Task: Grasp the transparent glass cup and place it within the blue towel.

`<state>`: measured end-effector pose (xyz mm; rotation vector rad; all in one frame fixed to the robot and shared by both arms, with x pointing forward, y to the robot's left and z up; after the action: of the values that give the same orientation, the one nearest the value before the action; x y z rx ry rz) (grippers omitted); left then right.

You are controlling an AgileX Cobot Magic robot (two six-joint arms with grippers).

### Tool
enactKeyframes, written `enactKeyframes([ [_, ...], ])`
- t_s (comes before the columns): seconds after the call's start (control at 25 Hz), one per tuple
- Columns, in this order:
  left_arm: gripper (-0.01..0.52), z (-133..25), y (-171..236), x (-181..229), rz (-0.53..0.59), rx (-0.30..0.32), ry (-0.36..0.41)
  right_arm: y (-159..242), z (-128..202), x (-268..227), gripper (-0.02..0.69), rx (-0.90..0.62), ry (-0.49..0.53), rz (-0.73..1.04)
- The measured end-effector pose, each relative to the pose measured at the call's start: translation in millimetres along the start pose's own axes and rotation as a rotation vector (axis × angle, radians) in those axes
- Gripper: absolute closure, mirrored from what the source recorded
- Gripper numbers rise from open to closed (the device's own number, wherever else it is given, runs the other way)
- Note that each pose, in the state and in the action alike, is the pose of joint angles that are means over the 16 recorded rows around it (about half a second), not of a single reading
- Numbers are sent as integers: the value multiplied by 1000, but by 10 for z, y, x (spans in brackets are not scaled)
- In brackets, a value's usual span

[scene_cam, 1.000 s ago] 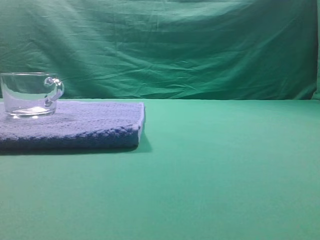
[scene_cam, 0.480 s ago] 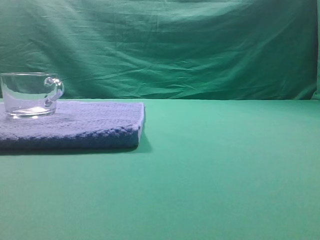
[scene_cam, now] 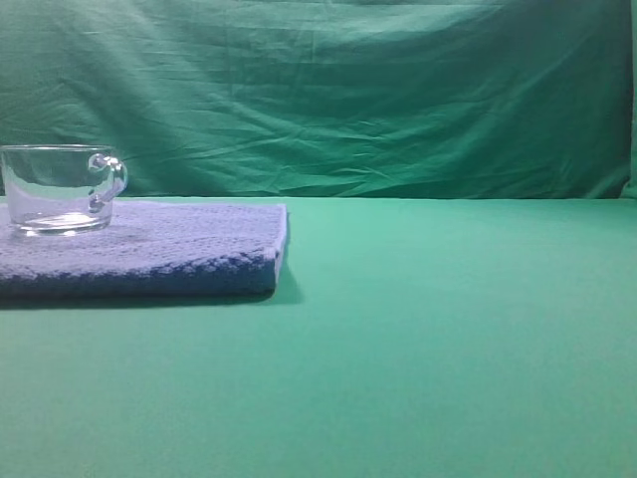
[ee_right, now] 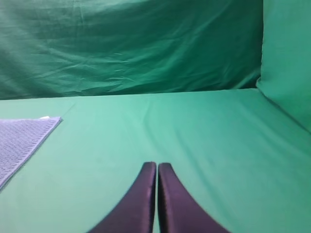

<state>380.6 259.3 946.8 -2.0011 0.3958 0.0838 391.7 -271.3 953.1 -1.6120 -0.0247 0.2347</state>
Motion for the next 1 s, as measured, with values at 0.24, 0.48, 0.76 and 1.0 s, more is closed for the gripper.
enactKeyframes([
  [0.24,514,0,0,0,0,0,0,182,23,1,665,-58,-13,67],
  [0.48,514,0,0,0,0,0,0,313,52,-13,665,-89,-32,135],
  [0.76,514,0,0,0,0,0,0,400,75,-27,665,-94,-47,181],
  [1.0,514,0,0,0,0,0,0,415,79,-30,665,-94,-49,188],
])
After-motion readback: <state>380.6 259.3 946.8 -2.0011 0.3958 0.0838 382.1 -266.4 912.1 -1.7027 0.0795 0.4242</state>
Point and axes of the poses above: a point on each arm's last joint axis where the gripper is mounted, x pointing out along that axis toward the gripper, z along the wrist's bending axis when the last joint is at zero, y = z × x, the point moved 10 cm from there along x, pointing out along that axis toward the gripper, and after that the axes turned 3 degrees about -x, right-handed, at the moved point
